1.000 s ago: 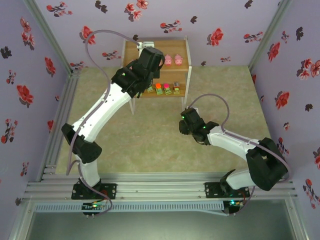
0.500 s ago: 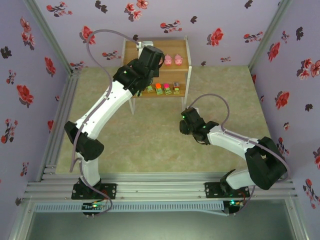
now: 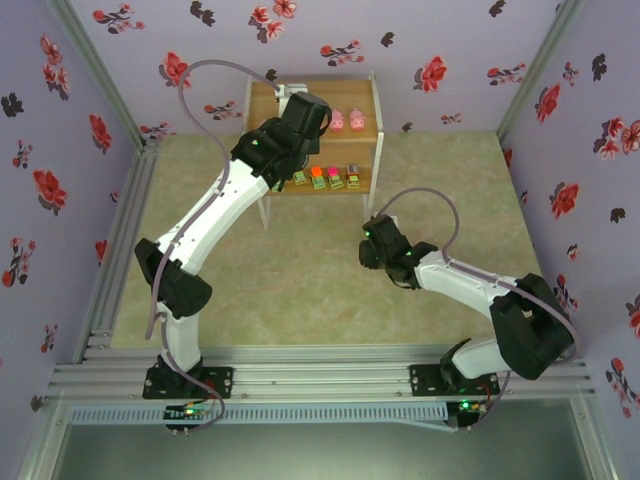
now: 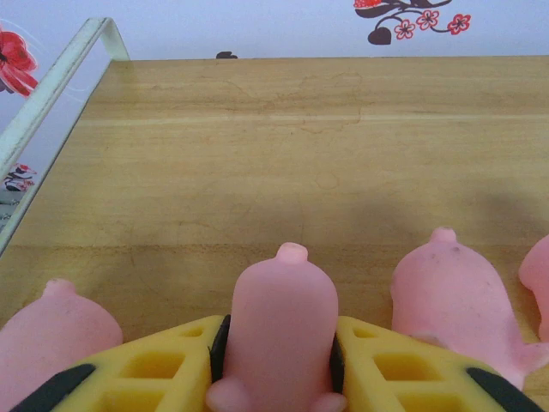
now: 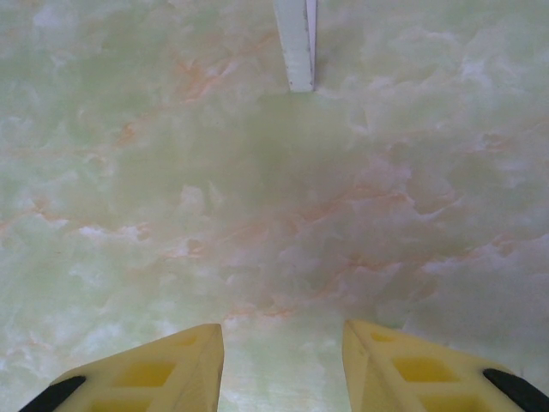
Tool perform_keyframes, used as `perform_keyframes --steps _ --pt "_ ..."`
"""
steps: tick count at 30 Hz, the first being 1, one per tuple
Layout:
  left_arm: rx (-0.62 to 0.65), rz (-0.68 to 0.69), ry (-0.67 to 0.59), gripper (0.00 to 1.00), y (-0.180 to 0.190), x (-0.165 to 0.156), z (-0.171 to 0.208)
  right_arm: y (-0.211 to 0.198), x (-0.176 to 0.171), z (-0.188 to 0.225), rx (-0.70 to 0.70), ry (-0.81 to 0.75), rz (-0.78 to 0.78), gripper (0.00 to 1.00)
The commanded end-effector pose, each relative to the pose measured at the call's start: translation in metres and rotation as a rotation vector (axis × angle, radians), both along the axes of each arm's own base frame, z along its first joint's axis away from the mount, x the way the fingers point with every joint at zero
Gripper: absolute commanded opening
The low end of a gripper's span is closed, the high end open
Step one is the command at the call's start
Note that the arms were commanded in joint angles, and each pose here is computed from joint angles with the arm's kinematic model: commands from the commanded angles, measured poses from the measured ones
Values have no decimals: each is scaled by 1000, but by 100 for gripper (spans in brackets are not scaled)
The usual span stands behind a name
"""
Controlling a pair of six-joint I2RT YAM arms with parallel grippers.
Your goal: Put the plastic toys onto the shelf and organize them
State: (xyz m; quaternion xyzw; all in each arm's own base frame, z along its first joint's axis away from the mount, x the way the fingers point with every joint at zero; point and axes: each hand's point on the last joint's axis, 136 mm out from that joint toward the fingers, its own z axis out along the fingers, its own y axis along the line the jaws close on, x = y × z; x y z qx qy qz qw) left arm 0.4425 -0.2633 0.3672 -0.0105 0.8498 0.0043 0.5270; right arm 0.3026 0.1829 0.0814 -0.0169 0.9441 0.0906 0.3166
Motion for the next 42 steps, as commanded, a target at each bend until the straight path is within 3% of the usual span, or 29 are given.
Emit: perform_keyframes --steps 1,18,28,42 --pt "-2 27 -3 38 6 3 3 4 7 4 35 -5 -19 19" --pt "-9 21 -33 44 7 3 18 5 7 1 35 4 -19 19" --pt "-27 -12 -83 45 6 -8 46 5 8 1 36 4 -19 19" --pt "-29 -75 -166 50 20 -61 95 -2 9 6 18 -20 -33 37"
